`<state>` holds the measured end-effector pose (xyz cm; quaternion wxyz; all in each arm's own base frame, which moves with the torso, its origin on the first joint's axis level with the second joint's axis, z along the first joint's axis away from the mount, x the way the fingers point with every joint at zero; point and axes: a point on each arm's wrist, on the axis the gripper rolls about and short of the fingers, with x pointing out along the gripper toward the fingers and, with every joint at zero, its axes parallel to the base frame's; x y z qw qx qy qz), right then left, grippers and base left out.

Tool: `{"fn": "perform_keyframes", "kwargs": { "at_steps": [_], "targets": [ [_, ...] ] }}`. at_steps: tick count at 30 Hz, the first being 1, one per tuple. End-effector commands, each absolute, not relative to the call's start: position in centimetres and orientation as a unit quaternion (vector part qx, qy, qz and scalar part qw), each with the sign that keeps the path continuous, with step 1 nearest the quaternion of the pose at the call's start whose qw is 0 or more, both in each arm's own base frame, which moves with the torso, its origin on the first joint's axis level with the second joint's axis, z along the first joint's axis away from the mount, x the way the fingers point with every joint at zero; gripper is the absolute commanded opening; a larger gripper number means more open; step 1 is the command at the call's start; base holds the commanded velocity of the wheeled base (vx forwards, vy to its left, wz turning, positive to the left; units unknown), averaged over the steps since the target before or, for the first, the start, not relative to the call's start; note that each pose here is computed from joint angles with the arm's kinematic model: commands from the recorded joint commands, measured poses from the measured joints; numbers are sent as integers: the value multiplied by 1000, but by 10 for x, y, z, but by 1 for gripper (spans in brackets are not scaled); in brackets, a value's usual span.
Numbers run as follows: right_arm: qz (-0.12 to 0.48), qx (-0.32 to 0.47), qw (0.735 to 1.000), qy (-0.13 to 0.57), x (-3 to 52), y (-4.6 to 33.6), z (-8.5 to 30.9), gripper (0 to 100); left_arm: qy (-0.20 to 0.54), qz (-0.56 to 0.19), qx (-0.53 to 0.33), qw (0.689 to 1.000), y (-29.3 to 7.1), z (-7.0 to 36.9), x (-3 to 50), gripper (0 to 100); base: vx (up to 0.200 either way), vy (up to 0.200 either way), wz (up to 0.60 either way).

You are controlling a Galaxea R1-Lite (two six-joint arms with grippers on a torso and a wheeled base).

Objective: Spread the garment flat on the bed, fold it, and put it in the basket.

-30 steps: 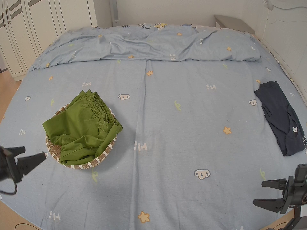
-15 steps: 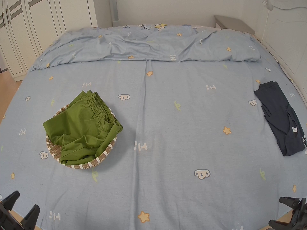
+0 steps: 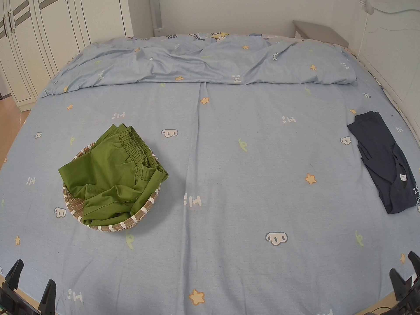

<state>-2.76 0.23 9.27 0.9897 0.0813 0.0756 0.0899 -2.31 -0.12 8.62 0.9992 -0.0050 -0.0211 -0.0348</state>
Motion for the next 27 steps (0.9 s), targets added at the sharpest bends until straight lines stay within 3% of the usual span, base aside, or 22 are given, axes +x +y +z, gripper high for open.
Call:
{"fn": "perform_keyframes", "kwargs": {
  "at_steps": [1, 5, 27],
  "targets": [
    [-16, 19, 1000, -5, -24, -1, 83, 100, 1, -31, 27, 999, -1, 76, -23, 100, 0, 0, 0],
    [-12, -8, 1000, -8, -22, 0, 78, 100, 1, -28, 20, 999, -1, 75, -23, 100, 0, 0, 0],
    [-5, 2, 1000, 2, -22, 0, 76, 100, 0, -15, 2, 1000, 0, 76, -23, 100, 0, 0, 0]
  ]
}}
